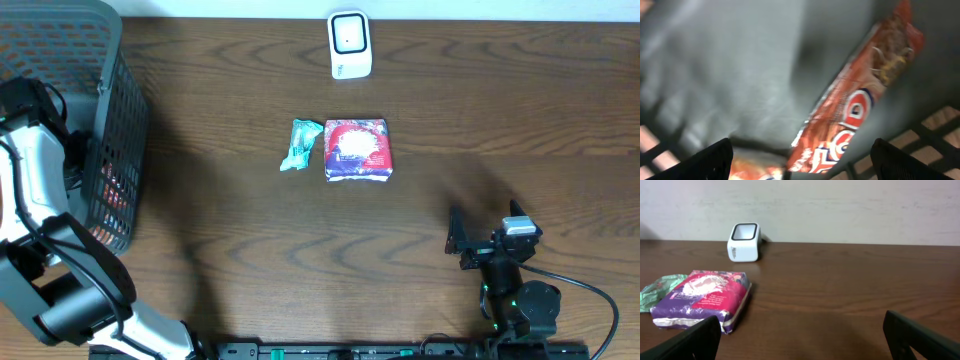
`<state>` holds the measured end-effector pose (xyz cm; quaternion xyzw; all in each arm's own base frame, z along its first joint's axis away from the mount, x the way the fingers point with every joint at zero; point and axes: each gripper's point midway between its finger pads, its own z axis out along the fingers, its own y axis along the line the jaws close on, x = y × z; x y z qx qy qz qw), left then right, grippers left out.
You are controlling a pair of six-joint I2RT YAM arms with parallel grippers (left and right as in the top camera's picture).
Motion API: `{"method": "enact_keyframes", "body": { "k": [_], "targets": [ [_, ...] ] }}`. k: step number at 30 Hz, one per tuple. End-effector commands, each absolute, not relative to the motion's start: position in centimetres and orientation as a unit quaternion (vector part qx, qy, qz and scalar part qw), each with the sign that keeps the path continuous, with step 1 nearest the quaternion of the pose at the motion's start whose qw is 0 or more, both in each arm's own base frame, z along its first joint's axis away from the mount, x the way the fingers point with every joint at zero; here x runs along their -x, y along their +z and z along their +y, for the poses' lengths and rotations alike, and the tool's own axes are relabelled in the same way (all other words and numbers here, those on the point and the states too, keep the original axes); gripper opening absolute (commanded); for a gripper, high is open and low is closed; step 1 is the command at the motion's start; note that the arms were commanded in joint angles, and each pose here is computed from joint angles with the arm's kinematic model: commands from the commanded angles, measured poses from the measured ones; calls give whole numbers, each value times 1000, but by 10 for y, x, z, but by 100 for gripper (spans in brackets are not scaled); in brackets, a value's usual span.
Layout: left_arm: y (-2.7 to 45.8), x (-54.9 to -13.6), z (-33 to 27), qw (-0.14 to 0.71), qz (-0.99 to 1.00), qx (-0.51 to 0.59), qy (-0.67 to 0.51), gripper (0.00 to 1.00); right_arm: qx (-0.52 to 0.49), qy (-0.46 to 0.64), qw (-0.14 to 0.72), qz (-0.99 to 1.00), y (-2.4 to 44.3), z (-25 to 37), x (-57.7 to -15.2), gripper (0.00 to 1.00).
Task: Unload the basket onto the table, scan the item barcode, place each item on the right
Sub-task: 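Grasp the red-brown wrapped bar in the basket with the left gripper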
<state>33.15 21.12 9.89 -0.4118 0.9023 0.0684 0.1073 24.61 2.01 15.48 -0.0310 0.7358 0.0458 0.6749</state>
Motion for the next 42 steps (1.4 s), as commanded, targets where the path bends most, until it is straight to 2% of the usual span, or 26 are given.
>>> {"method": "enact_keyframes", "body": {
  "k": [1, 11, 14, 17, 18, 19, 23, 29, 34, 42],
  "targets": [
    [87, -338, 198, 98, 922, 373, 23, 88, 24, 47, 674, 737, 154, 19, -246, 99],
    [54, -335, 195, 53, 931, 362, 15, 87, 24, 47, 674, 737, 154, 18, -246, 99],
    [39, -332, 193, 34, 932, 362, 12, 81, 24, 47, 674, 737, 154, 18, -246, 99],
    [24, -327, 190, 12, 932, 362, 9, 65, 24, 47, 674, 737, 154, 18, -246, 99],
    [19, -326, 189, 5, 932, 362, 8, 56, 24, 47, 674, 737, 154, 18, -246, 99],
    [14, -325, 189, 0, 932, 362, 7, 41, 24, 47, 674, 737, 154, 18, -246, 99],
    [11, -327, 191, 1, 932, 362, 9, 8, 24, 47, 674, 737, 154, 18, -246, 99],
    [31, -338, 198, 31, 929, 370, 13, 8, 24, 47, 674, 737, 154, 18, -246, 99],
    [79, -349, 204, 100, 897, 431, 16, 7, 24, 47, 674, 737, 154, 18, -246, 99],
    [222, -358, 209, 316, 830, 460, 14, 7, 24, 47, 674, 737, 154, 18, -246, 99]
  ]
}}
